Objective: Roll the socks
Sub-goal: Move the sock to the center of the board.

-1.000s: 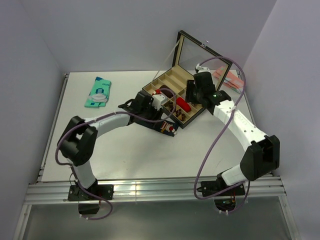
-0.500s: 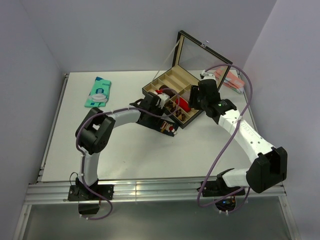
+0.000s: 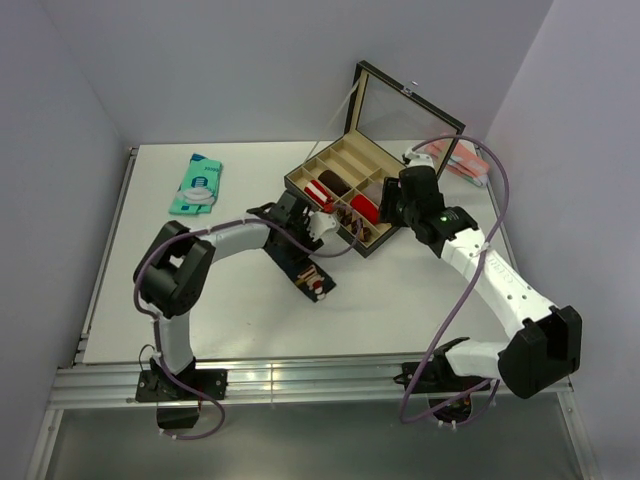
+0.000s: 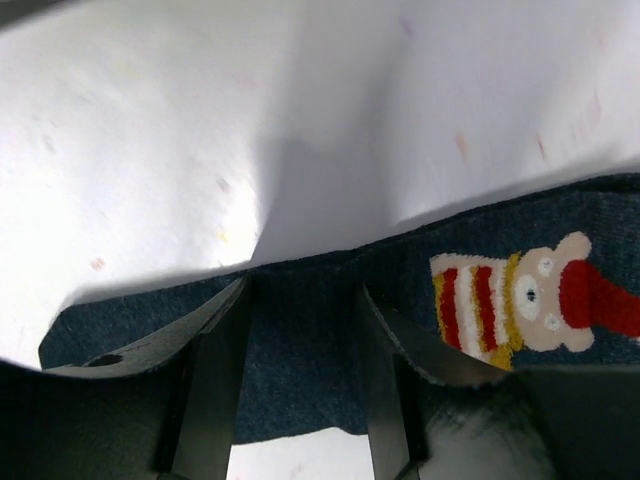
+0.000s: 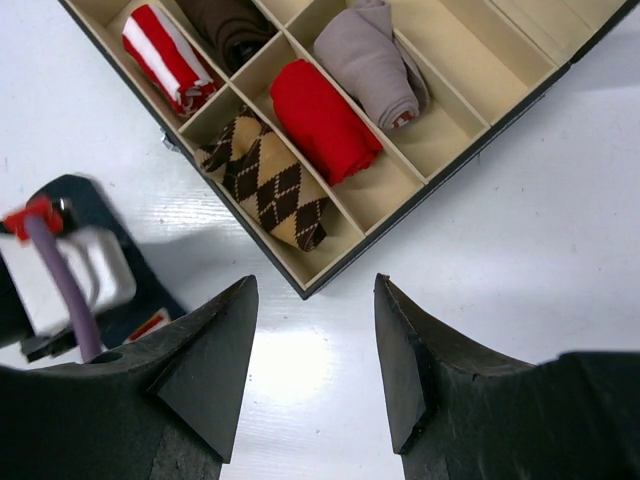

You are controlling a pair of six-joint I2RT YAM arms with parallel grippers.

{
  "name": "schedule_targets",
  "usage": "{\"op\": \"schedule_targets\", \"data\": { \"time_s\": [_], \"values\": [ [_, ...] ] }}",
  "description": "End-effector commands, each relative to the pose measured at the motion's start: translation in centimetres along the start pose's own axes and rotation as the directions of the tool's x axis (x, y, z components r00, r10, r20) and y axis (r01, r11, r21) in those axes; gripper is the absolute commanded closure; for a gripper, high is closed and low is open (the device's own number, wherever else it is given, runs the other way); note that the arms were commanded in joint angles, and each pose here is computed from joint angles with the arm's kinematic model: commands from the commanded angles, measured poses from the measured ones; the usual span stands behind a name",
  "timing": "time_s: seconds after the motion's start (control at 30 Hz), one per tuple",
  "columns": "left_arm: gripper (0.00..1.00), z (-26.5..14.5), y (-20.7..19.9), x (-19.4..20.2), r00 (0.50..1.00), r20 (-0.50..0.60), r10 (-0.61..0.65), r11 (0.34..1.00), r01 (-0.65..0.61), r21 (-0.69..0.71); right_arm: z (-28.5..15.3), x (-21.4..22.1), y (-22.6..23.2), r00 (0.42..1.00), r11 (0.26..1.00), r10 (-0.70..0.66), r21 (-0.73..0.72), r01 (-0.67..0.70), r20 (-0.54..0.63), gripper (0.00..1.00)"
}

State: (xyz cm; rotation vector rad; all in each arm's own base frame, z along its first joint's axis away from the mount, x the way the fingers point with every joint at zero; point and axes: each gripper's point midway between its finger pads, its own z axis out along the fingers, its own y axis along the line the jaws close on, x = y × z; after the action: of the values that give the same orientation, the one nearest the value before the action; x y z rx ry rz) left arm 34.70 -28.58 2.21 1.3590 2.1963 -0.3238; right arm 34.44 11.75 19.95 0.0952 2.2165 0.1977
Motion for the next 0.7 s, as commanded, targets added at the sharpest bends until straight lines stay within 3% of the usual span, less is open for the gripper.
{"op": "schedule_targets", "data": {
  "time_s": [0.0,0.17,0.37,0.57,0.67],
  "values": [
    [0.50,-1.3,-2.8,7.4,0.961,-0.171,0.217,0.966,-0.186,0.180,-1.3,-0.9,0.8,0.998,0.999,0.000,-0.038,0.002,0.055,0.43],
    [0.49,-3.0,-4.4,9.8,0.914,-0.117,0.389,0.889,-0.339,0.308,-2.0,0.2,1.5,0.998,0.998,-0.011,-0.060,0.015,0.066,0.42],
    [0.48,-3.7,-5.8,10.9,0.869,-0.041,0.493,0.814,-0.444,0.375,-2.2,2.2,2.2,0.998,0.997,0.025,-0.072,-0.021,0.050,0.42],
    [0.45,-3.1,-4.6,9.9,0.827,0.022,0.562,0.793,-0.546,0.271,-2.6,2.8,3.9,0.992,0.985,0.096,-0.153,-0.083,0.082,0.42],
    [0.44,-3.1,-3.8,6.9,0.853,0.084,0.516,0.833,-0.522,0.183,-2.7,2.7,4.4,0.988,0.978,0.116,-0.183,-0.096,0.104,0.42]
  ]
}}
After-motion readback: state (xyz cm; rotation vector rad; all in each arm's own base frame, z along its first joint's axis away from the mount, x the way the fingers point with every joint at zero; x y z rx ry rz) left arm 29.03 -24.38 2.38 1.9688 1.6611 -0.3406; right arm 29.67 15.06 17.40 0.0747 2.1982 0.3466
